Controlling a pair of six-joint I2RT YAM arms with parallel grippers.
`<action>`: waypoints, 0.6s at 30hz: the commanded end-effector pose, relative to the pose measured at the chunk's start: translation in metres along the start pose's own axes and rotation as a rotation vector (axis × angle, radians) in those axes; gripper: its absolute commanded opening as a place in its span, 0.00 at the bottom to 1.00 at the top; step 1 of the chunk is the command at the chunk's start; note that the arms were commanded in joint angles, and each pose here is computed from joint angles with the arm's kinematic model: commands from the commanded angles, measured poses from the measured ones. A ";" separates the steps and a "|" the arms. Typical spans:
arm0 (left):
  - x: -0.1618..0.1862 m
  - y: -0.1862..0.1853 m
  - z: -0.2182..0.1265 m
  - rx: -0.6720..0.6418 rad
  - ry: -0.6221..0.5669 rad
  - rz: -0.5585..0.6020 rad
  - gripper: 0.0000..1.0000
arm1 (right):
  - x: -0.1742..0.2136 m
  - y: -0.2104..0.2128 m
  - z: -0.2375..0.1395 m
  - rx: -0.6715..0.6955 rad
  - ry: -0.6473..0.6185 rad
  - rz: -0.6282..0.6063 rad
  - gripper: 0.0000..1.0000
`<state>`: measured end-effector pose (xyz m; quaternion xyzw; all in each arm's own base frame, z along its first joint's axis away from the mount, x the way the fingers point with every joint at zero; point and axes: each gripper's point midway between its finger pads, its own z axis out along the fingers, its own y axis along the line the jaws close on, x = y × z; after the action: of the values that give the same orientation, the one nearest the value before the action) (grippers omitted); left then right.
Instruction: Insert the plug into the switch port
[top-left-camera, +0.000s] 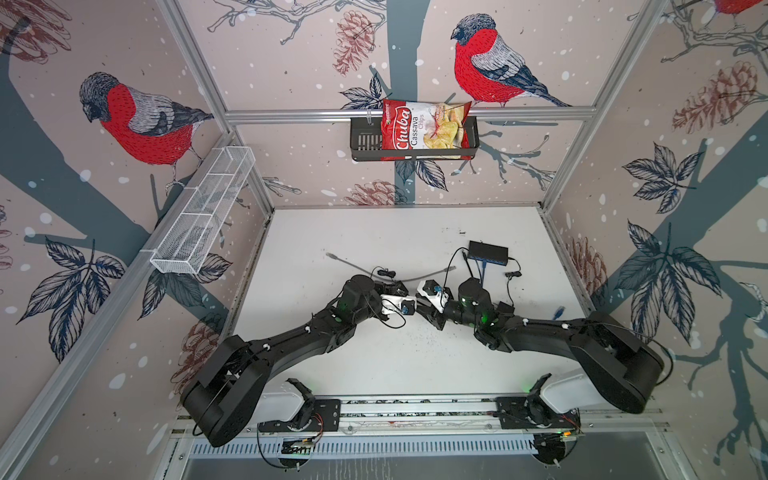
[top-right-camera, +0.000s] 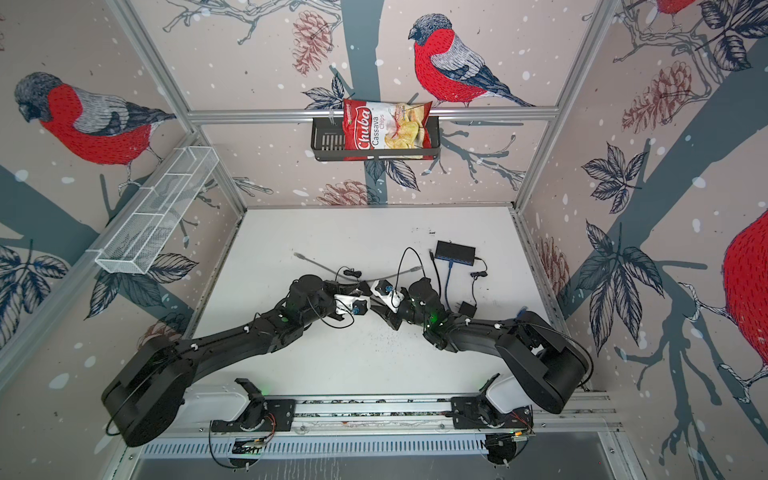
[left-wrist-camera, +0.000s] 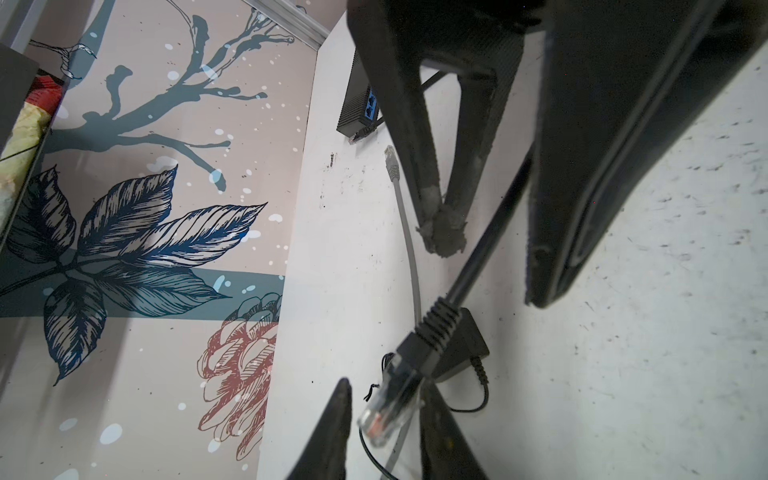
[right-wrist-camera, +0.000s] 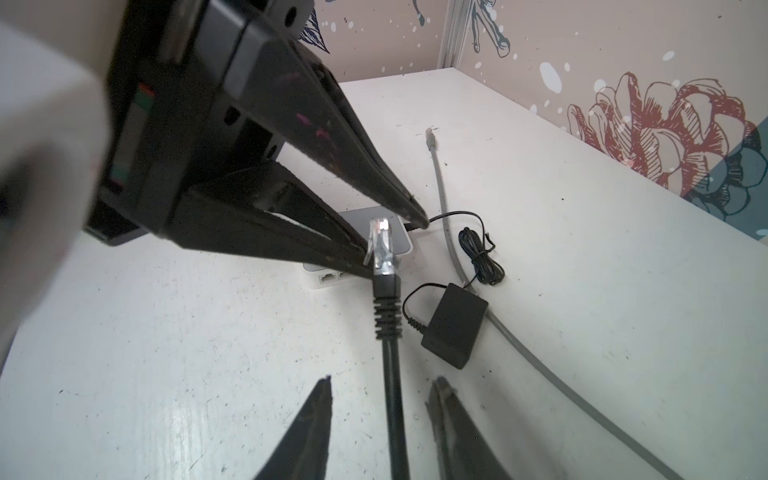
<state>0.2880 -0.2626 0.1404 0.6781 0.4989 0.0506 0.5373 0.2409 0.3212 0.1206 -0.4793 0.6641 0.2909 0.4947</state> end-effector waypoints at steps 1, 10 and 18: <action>-0.006 0.003 -0.001 -0.003 -0.028 -0.015 0.29 | -0.013 -0.004 -0.001 -0.004 -0.065 0.024 0.35; -0.008 0.001 -0.002 0.005 -0.038 -0.025 0.29 | -0.015 -0.009 0.001 -0.028 -0.062 0.029 0.27; -0.007 0.001 -0.002 0.008 -0.035 -0.023 0.28 | -0.007 -0.002 0.005 -0.069 -0.035 0.053 0.31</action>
<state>0.2846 -0.2652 0.1416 0.6779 0.4979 0.0371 0.5397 0.2499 0.3240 0.1268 -0.4722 0.6569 0.3198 0.4932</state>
